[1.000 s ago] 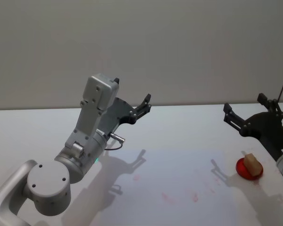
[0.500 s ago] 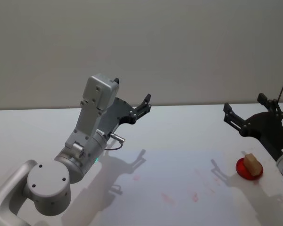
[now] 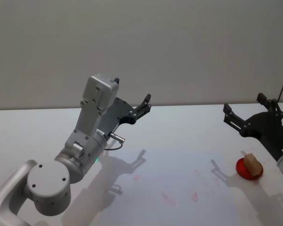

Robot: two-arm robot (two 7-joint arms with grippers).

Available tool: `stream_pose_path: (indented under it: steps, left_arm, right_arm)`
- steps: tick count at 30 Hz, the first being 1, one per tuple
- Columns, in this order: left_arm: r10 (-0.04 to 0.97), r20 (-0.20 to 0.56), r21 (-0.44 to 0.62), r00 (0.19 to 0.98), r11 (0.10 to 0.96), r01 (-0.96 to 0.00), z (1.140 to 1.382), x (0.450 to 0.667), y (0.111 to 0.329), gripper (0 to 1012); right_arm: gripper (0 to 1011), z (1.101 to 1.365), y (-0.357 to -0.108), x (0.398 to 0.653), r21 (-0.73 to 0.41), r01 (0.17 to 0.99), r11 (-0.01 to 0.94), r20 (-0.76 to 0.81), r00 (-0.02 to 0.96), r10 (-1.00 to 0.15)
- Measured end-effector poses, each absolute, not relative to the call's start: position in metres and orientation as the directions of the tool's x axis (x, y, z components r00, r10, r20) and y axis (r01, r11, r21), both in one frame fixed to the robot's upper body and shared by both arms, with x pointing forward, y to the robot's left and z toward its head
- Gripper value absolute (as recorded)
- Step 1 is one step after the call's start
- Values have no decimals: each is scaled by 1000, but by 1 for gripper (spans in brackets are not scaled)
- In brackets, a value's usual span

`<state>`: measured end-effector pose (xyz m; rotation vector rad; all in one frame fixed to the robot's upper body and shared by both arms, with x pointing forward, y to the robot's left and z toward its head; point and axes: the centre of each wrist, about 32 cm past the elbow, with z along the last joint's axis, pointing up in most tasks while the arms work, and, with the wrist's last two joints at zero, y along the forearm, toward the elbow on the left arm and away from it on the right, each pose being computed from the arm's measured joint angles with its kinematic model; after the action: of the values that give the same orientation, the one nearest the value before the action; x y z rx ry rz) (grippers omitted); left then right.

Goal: Use the one hand to pick up the stamp and affix it onto the A4 paper.

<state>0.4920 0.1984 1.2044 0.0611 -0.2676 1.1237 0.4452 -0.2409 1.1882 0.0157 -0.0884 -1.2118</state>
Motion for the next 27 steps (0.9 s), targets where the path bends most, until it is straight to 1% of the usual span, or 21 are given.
stream_pose_path:
  steps: [12, 27]
  left_arm:
    - [882, 242, -86, 404, 434, -897, 1204, 492, 198, 1001]
    - [882, 242, -86, 404, 434, -897, 1204, 492, 198, 1001]
  right_arm:
    - [1001, 1185, -260, 446, 17, 925, 380, 71, 378, -923]
    - [1001, 1167, -289, 436, -100, 924, 370, 25, 374, -927]
